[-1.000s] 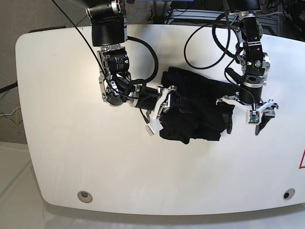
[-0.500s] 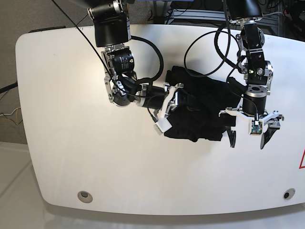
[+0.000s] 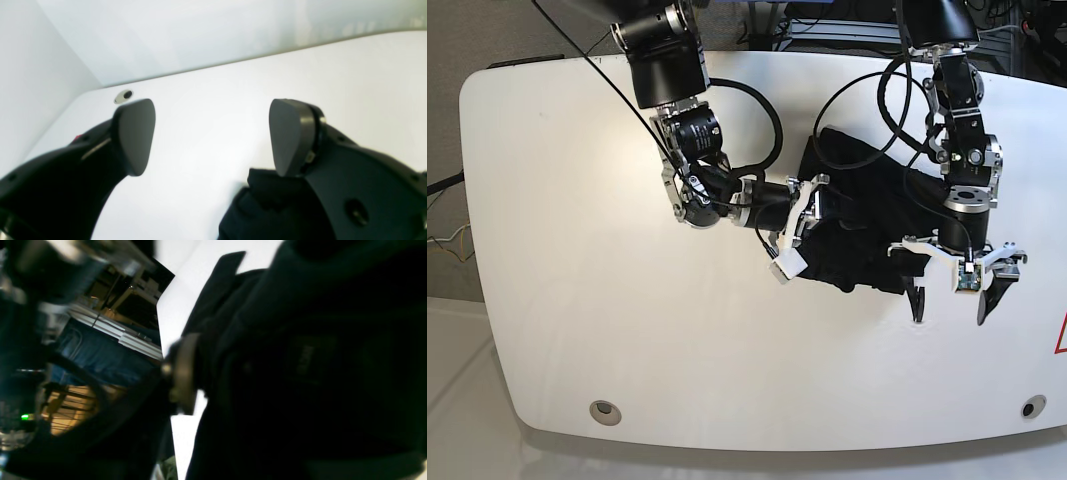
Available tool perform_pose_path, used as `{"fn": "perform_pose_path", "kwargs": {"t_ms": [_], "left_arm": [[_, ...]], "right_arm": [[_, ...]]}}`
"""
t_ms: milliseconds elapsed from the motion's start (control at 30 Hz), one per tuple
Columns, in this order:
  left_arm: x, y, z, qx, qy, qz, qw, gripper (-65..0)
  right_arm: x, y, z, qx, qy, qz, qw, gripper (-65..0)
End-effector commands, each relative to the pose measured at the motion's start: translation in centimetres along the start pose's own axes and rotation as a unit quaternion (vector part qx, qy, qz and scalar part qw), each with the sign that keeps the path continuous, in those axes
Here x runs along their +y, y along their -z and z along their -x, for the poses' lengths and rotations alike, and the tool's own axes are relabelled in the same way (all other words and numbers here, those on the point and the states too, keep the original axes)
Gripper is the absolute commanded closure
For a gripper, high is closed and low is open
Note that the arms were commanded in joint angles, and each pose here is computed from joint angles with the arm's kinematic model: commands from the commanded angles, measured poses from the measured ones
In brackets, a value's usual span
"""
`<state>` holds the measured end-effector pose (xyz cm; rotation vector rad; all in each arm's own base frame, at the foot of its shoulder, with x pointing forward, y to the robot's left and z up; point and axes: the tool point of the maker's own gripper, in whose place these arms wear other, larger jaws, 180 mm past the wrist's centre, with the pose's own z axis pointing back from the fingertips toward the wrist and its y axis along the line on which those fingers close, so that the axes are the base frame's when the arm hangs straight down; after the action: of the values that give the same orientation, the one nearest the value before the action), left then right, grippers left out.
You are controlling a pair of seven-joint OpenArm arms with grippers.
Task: Fold the T-shirt properly
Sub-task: 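Lower the left gripper onto the bundle and pull the right gripper out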
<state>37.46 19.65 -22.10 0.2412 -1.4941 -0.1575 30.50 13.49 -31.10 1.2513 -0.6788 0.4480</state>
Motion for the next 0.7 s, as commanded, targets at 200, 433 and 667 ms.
{"fn": "perform_pose_path", "kwargs": {"t_ms": [200,433,667], "left_arm": [[0.6,0.6,-2.5,-0.024,0.002,-0.01,1.0,-50.5],[0.8,0.8,-3.0,-0.03,0.002,-0.011,0.999,-50.5],[-1.1,0.9,-3.3,-0.034,0.003,0.012,0.999,-50.5]], "right_arm": [[0.2,0.5,-2.0,-0.032,0.002,-0.016,0.9994,-39.6],[0.7,1.0,-2.5,-0.041,0.006,-0.02,0.999,-41.8],[0.8,1.3,-3.6,-0.047,0.009,-0.017,0.9987,-41.9]]}}
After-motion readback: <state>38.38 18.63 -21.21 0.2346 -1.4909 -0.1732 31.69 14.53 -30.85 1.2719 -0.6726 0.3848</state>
